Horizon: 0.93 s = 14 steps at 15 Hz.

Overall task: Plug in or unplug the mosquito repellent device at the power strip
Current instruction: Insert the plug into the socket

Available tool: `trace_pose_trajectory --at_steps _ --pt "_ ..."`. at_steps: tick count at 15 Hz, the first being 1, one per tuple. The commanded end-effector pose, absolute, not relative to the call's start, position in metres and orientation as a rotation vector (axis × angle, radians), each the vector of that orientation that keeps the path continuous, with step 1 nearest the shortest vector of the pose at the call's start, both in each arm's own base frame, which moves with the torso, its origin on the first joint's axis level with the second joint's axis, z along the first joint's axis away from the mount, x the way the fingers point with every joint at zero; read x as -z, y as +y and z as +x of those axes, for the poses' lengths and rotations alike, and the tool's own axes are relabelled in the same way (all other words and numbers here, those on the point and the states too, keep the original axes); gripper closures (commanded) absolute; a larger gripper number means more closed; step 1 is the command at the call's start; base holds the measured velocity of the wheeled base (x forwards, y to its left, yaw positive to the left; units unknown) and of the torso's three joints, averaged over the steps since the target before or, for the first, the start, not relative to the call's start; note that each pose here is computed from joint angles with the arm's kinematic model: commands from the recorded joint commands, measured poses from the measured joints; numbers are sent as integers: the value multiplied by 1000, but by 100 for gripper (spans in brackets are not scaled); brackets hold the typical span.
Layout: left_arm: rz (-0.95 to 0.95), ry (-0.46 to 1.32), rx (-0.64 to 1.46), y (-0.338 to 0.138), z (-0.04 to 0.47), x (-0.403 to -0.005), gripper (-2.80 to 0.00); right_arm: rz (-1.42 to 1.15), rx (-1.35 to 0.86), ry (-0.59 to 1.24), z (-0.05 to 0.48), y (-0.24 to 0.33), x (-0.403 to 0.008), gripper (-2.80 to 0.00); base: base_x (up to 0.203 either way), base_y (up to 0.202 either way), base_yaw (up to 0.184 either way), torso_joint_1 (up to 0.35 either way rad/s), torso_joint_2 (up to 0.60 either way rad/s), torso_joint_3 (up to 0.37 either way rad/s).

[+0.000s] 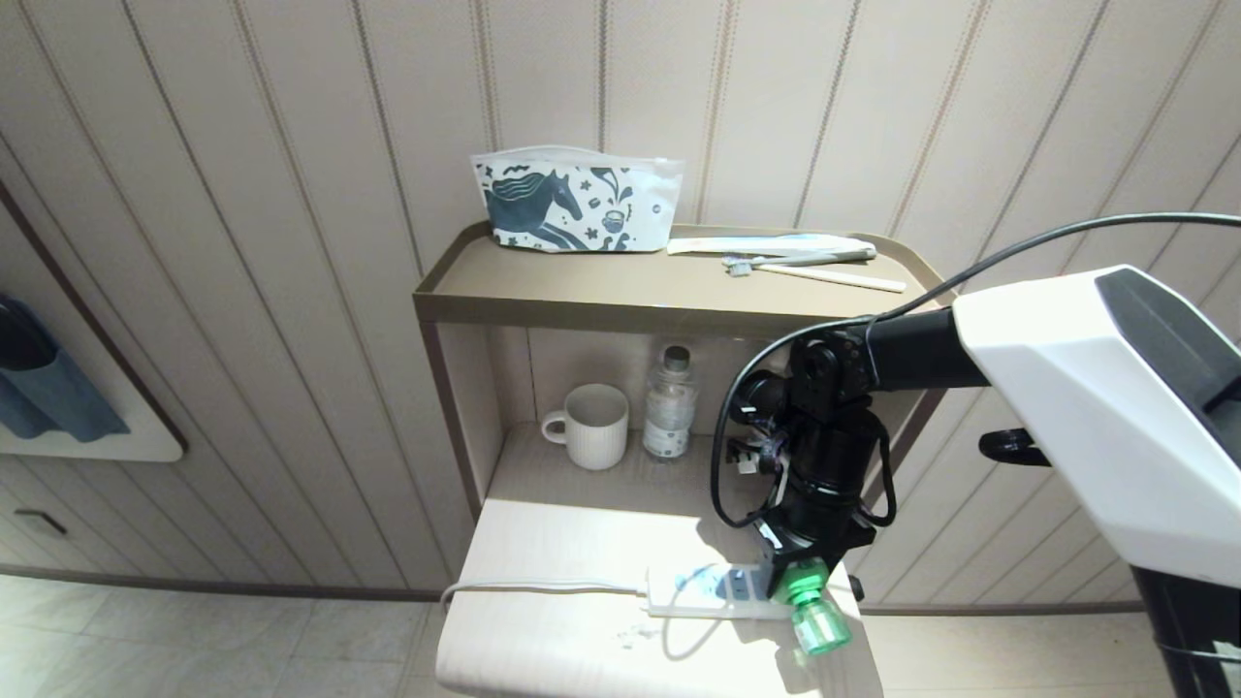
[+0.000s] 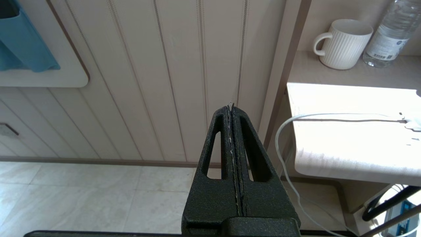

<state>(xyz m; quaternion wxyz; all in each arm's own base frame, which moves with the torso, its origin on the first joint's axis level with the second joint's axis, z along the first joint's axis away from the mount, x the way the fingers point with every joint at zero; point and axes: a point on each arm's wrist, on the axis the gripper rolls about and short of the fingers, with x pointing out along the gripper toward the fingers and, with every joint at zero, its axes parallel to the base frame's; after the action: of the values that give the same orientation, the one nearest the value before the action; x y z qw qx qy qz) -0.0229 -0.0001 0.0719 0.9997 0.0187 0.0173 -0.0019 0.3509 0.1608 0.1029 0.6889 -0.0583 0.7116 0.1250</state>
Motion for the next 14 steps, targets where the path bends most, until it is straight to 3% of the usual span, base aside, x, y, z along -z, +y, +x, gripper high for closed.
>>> trace_pose_trajectory --at_steps 1,14 --pt "37 35 4 0 -23 -72 0 -128 -277 1598 351 160 -102 0 0 0 0 0 0 0" --pt "38 35 4 0 -23 -72 0 -93 -258 1568 350 160 -108 0 0 0 0 0 0 0"
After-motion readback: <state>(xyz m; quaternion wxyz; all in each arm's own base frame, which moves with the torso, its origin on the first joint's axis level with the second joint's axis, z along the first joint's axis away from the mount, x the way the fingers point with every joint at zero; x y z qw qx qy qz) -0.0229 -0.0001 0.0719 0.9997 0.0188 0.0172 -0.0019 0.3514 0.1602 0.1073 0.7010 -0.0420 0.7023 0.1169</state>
